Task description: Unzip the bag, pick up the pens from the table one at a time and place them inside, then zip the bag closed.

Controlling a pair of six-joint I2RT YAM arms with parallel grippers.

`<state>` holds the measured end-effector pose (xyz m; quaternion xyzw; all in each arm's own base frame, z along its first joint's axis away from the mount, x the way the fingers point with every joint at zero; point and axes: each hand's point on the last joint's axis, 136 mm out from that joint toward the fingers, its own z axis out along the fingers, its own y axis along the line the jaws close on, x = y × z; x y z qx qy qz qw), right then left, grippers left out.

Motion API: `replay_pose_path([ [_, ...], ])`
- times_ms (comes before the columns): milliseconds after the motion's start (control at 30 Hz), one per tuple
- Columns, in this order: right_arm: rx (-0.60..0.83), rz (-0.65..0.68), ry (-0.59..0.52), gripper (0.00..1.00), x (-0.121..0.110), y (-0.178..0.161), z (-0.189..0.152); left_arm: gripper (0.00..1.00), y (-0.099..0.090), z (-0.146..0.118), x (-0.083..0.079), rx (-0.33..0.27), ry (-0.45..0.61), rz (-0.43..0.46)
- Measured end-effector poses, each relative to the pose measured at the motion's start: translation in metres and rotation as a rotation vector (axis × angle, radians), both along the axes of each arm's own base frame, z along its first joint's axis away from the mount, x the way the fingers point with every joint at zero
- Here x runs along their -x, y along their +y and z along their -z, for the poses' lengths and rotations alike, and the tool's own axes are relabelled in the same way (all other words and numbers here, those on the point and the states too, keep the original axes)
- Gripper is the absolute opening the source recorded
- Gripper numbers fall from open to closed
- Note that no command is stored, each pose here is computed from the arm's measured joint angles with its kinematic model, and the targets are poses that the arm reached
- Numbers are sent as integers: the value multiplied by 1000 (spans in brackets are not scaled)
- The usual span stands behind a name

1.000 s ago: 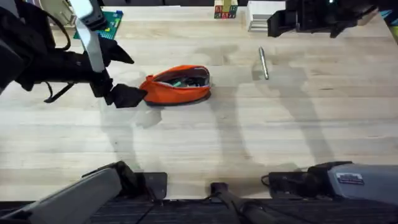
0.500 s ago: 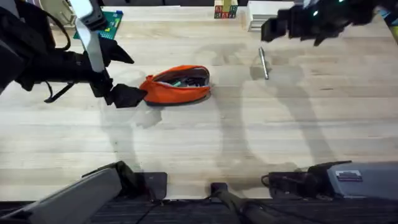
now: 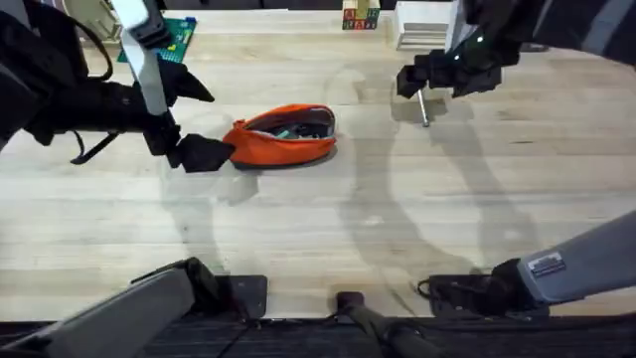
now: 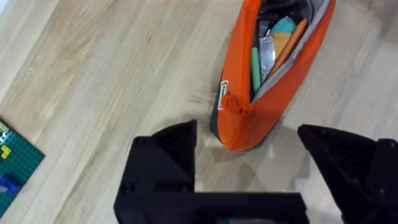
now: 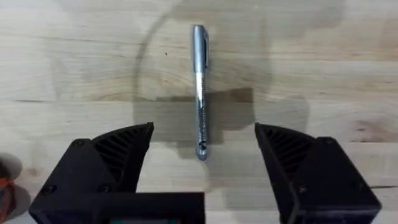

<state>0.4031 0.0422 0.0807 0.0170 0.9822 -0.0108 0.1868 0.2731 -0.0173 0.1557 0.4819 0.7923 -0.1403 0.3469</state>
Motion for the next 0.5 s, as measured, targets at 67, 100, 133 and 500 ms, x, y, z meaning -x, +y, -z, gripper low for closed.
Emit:
replay_pose_path([
  [67,2,1,15,996,0,0,7,993,0,0,0,0,0,0],
  [100,3,1,21,996,-1,0,11,993,0,0,0,0,0,0],
  [133,3,1,24,996,-1,0,13,993,0,0,0,0,0,0],
  [500,-27,11,70,996,-3,6,41,994,0,0,0,0,0,0],
])
